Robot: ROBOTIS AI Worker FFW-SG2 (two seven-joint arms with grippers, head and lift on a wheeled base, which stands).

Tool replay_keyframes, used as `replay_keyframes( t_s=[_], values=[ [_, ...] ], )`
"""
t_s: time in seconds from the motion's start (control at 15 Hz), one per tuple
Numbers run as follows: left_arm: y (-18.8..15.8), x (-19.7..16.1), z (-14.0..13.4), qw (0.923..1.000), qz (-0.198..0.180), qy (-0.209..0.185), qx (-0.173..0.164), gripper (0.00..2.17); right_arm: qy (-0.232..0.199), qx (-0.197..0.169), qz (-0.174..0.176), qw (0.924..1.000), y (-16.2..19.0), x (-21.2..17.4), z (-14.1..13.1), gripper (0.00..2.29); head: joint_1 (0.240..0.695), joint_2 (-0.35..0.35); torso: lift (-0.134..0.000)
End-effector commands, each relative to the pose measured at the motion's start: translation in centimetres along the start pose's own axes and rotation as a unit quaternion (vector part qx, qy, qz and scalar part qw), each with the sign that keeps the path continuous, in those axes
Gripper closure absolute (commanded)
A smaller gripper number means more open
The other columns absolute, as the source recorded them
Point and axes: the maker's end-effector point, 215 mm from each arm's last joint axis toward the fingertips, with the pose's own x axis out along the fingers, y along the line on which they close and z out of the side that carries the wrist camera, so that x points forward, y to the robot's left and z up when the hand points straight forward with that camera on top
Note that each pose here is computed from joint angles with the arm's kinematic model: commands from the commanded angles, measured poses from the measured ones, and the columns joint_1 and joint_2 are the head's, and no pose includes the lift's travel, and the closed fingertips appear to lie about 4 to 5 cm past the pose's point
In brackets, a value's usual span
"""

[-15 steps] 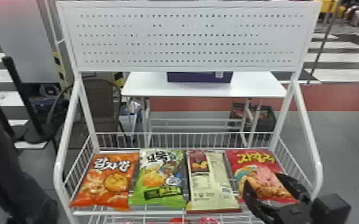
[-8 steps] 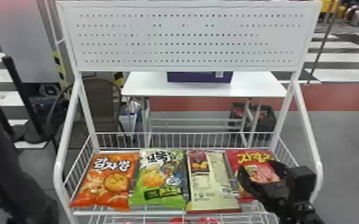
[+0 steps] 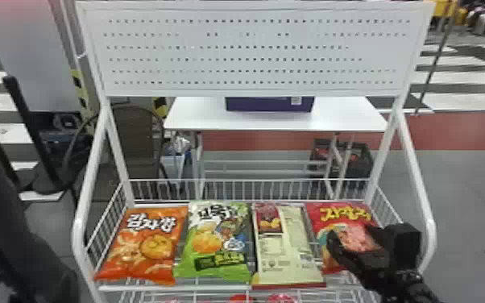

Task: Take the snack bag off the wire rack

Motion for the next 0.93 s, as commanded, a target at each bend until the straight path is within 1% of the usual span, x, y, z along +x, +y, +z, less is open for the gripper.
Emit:
replay_keyframes(
  t_s=[0.0,0.07,0.13,0.2,0.27,0.33,0.4,0.47,0.53,0.6,0.87],
  values=[
    [0.0,0.0,0.0,1.0,0.0,0.0,0.0,0.19,0.029,-0.001,-0.002,0.9996,-0.3,0.0,-1.6,0.36,0.499,0.0,0.0],
    [0.0,0.0,-0.2,1.0,0.0,0.002,0.0,0.19,0.051,0.001,0.001,0.9987,-0.3,-0.1,-2.9,0.55,0.499,0.0,0.0],
    [0.0,0.0,-0.2,1.0,0.0,0.002,0.0,0.19,0.051,0.002,0.005,0.9987,-0.1,-0.3,-2.9,0.88,0.499,0.0,0.0],
    [0.0,0.0,-0.2,1.0,-0.001,0.001,0.0,0.19,0.061,0.002,0.007,0.9981,0.0,-0.4,-3.3,1.33,0.499,0.0,0.0],
    [0.0,0.0,-0.2,1.0,-0.001,0.002,0.0,0.19,0.066,0.002,0.011,0.9977,0.2,-0.6,-3.4,1.57,0.499,0.0,0.0],
    [0.1,0.0,-0.2,1.0,0.0,0.002,0.0,0.19,0.073,0.008,0.012,0.9973,0.0,-0.7,-3.5,1.71,0.499,0.0,0.0],
    [0.1,0.0,-0.3,1.0,0.0,0.003,0.001,0.19,0.074,0.013,0.017,0.997,0.1,-0.9,-3.6,1.72,0.499,0.0,0.0],
    [0.0,-0.1,-0.3,1.0,0.0,0.003,0.001,0.19,0.072,0.013,0.018,0.9971,0.2,-1.0,-3.3,1.78,0.499,0.0,0.0],
    [0.0,-0.1,-0.2,1.0,0.0,0.003,0.001,0.19,0.074,0.015,0.018,0.997,0.2,-1.3,-3.3,1.93,0.499,0.0,0.0],
    [0.0,-0.1,-0.1,1.0,-0.001,0.001,0.001,0.19,0.067,0.015,0.018,0.9975,0.3,-1.5,-2.7,1.93,0.499,0.0,0.0],
    [0.0,-0.2,0.1,1.0,0.0,0.0,0.0,0.19,0.024,0.03,0.027,0.9989,0.8,-3.6,1.7,1.93,0.499,0.0,0.0]
  ],
)
